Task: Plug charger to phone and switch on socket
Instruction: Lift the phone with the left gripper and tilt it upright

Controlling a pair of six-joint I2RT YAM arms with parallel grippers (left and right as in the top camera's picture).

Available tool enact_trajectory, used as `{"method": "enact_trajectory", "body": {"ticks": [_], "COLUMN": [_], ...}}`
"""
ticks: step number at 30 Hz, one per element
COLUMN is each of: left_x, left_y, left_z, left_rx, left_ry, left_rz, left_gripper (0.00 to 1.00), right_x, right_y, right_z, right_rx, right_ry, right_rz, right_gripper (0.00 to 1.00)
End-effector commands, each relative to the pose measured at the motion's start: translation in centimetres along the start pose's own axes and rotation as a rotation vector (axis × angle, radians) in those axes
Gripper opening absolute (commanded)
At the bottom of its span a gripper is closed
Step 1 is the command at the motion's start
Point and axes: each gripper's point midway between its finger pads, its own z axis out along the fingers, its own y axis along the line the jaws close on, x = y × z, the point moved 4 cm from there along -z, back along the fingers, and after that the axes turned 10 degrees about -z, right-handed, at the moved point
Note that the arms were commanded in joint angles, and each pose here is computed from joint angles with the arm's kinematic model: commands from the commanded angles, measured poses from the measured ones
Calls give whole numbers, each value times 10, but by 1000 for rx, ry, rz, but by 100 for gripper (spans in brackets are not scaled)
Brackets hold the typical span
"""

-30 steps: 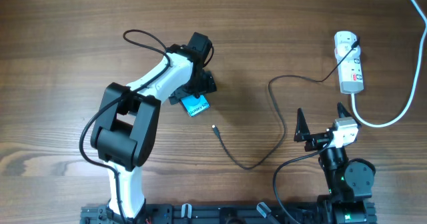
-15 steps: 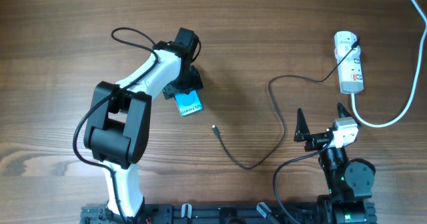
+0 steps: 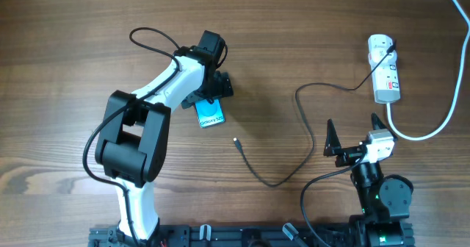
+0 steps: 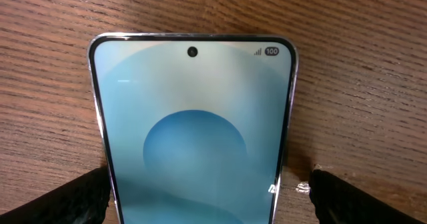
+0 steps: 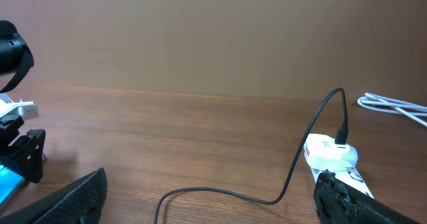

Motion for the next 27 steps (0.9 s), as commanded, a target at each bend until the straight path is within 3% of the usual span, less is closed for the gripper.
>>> {"method": "enact_trajectory", "body": {"ticks": [1,2,4,8,9,10,19,20,21,22,23,27], "left_x": [43,43,44,53,57,61,64,62,60,58,57,62], "left_y": [18,18,18,18,18,19,17,14,12,10,9,21], "left_z": [56,56,56,55,54,53,53,53,54,55,55,52], "left_rx": [-65,-67,-70,-91,-103,-112,-117,-106,-92,-81,-76,-132], "left_ry": [216,216,218,237,248,255,254,246,234,226,222,258], "left_rz": [-71,-74,-80,-63,-55,-49,-59,-59,-58,-51,-51,-57], "left_gripper": [93,82,80,89,98,100,100,100,88,84,98,100], "right_x": [0,0,0,0,0,0,0,0,0,0,0,0], "right_y": [-2,-2,-2,-2,-2,-2,-2,-2,-2,-2,-2,-2], "right_z": [0,0,0,0,0,0,0,0,0,0,0,0], "right_rx": [16,16,16,16,16,16,16,16,16,16,16,16], "right_ry": [2,2,2,2,2,2,2,2,2,2,2,2], "right_rz": [-12,-12,-12,-12,-12,-12,-12,-12,-11,-12,-12,-12], "right_gripper": [100,100,100,100,100,100,100,100,100,100,100,100]}}
